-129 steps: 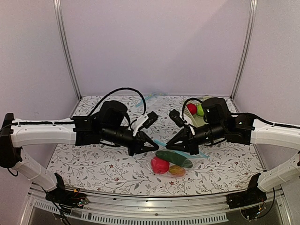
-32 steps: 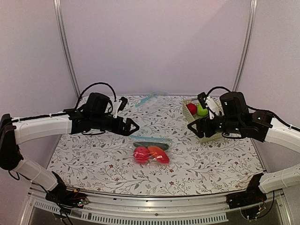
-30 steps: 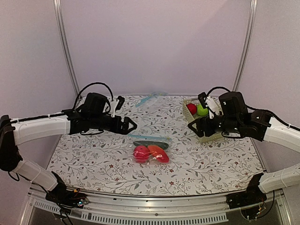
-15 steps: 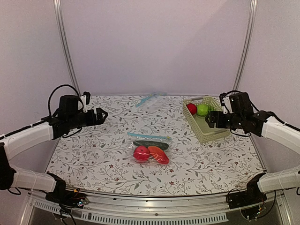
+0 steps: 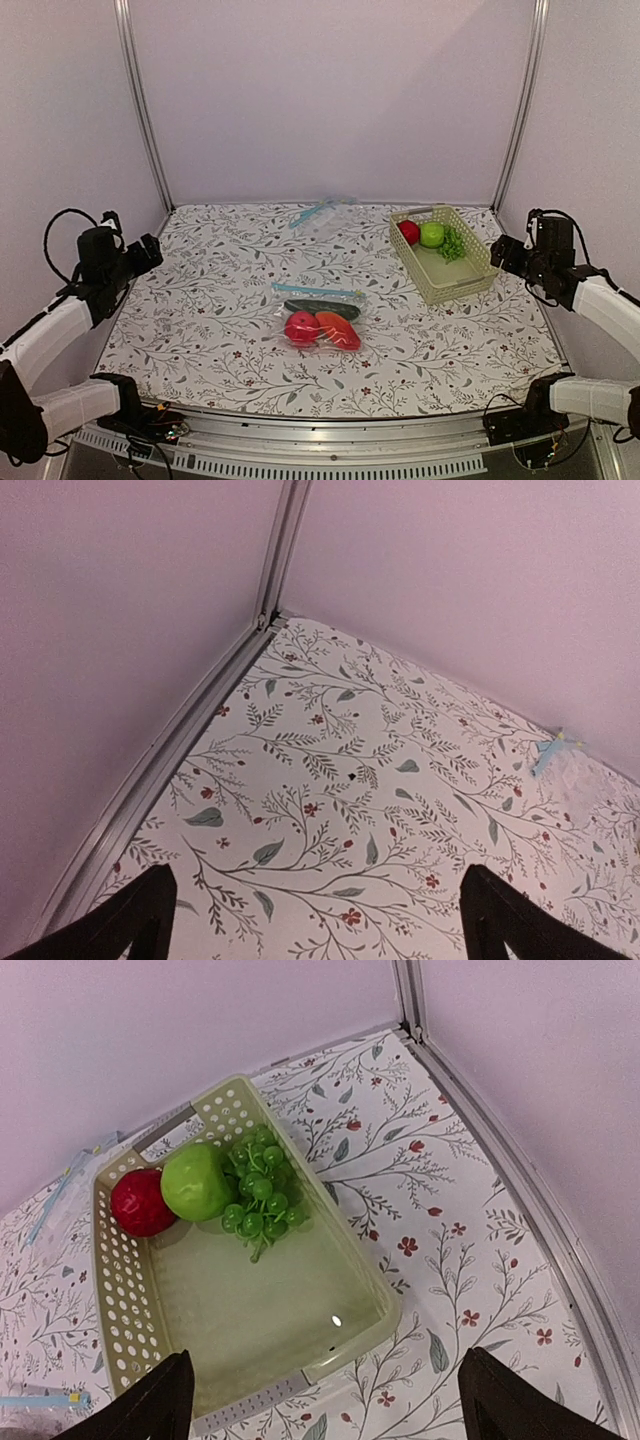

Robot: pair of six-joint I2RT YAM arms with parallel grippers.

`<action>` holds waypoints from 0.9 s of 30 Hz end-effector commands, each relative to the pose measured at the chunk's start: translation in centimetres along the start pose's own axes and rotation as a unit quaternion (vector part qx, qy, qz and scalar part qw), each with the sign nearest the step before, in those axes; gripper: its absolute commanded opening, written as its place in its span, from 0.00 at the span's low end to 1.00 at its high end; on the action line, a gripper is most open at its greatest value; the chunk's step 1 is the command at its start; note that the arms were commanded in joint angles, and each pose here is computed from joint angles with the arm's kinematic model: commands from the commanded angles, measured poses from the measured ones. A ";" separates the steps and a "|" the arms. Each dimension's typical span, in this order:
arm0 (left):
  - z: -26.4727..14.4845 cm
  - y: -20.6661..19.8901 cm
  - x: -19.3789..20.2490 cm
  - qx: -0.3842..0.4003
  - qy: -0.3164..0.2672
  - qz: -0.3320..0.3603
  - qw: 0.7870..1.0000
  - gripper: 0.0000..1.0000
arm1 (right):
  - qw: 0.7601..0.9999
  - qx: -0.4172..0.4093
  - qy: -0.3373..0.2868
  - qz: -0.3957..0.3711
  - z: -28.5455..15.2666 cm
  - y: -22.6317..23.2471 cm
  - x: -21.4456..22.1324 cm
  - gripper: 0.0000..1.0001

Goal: Place the food in the zip-top bag and seal the zipper
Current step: Reset both arms

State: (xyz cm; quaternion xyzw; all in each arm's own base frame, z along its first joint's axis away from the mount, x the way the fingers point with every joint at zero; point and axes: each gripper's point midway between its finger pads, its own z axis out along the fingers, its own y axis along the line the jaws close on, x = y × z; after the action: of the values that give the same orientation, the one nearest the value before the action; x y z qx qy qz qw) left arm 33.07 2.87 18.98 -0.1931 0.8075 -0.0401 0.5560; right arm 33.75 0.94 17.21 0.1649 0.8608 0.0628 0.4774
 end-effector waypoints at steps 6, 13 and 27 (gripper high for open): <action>-0.5 2.6 -1.0 -0.035 -0.130 0.055 0.989 1.00 | 0.987 0.014 -0.156 -0.038 -1.1 -2.5 -1.6 0.92; -0.2 2.7 0.9 -0.023 -0.127 0.079 0.988 1.00 | 0.982 0.025 -0.176 -0.057 -0.7 -3.5 -0.2 0.92; 0.3 2.9 1.7 -0.029 -0.110 0.091 0.989 0.99 | 0.982 0.028 -0.177 -0.055 -0.6 -3.8 0.0 0.92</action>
State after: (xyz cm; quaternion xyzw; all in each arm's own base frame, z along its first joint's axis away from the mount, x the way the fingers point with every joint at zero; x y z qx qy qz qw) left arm 32.14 4.61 16.87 -0.1393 0.7553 0.0431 0.6390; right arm 32.61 -1.98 16.84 0.1327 0.7743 -0.0061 0.6188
